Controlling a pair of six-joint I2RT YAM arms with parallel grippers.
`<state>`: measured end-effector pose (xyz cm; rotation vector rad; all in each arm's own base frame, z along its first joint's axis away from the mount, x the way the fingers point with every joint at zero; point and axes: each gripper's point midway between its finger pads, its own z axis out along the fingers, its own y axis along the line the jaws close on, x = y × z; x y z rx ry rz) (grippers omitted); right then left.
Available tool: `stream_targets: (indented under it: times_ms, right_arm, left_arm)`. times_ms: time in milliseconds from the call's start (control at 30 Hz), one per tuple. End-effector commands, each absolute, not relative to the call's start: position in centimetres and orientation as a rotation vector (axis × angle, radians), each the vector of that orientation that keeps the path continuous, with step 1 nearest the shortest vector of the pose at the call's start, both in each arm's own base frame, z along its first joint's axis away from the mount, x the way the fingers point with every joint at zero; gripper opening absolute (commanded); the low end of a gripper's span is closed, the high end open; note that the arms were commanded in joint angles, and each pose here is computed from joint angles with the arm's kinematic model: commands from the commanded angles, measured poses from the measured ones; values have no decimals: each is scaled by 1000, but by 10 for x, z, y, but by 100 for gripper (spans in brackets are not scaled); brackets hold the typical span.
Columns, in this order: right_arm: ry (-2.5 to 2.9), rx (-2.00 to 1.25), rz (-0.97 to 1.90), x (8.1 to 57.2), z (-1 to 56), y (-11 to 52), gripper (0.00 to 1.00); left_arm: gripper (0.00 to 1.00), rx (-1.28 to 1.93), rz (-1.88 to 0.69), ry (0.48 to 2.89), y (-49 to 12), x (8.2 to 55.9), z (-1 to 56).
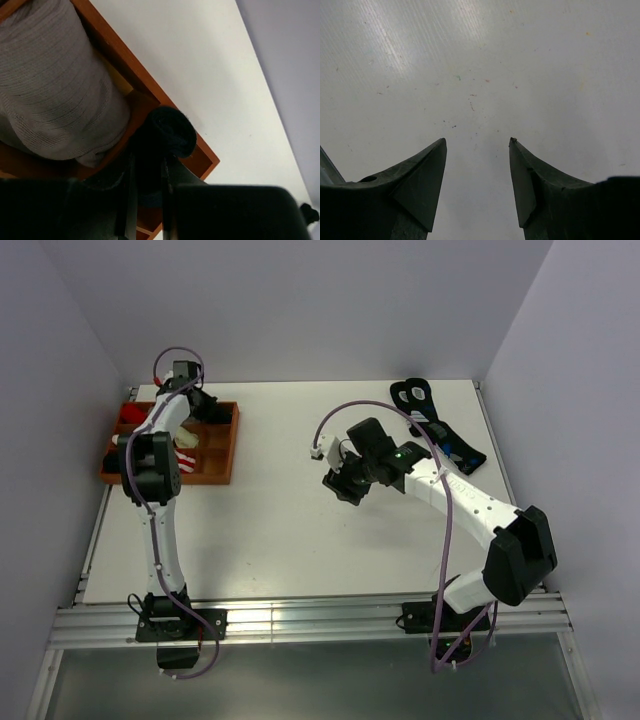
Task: Roll the socks
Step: Place the sock in the storage box.
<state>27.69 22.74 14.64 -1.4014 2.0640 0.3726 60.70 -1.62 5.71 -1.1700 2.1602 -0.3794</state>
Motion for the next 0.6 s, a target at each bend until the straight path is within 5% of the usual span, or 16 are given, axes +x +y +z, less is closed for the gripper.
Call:
stream_targets:
  times_ms: [0, 467, 567]
  right_arm:
    - [2057, -1419, 385, 277, 144, 228, 60]
    - [2059, -1426, 402, 273, 143, 227, 58]
    - [2065, -1426, 403, 272, 141, 227, 58]
  left_arm:
    - [0, -1252, 26, 2403, 17, 544, -18]
    - [0, -1228, 123, 2435, 19, 537, -30]
    - [8, -1228, 44, 2414, 12, 540, -22]
